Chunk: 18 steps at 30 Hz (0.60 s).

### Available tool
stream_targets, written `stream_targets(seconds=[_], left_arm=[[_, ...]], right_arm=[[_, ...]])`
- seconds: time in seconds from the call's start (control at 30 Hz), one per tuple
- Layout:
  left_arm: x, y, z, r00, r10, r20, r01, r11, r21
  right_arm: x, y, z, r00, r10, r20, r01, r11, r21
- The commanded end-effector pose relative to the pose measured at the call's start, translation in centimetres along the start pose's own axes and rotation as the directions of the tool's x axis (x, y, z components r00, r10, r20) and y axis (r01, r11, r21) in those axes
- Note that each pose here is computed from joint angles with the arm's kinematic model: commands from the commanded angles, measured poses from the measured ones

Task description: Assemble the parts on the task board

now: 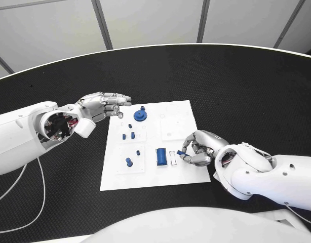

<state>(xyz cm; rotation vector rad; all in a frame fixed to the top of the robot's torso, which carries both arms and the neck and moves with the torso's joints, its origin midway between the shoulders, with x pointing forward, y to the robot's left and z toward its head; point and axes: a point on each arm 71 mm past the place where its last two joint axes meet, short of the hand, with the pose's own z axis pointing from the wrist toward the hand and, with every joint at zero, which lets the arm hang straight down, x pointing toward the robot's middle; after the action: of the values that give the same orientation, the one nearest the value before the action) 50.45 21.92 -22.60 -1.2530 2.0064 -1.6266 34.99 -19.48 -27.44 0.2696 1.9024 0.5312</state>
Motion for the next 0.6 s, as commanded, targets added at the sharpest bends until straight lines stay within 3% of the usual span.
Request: stream_targets(seconds=[0.03,0.6], left_arm=[[0.08,0.00,0.08,1.000,0.000,-0.002,0.000,1.000,0.000],[0.18,0.03,0.04,1.000,0.000,-0.009,0.000,1.000,-0.004]], right_arm=[[0.4,0.3,0.6,1.000,0.012,-0.014,-0.012,1.000,0.000],[1.8,0.7,2.4,0.996,-0.003,-0.089,0.005,1.000,0.022]])
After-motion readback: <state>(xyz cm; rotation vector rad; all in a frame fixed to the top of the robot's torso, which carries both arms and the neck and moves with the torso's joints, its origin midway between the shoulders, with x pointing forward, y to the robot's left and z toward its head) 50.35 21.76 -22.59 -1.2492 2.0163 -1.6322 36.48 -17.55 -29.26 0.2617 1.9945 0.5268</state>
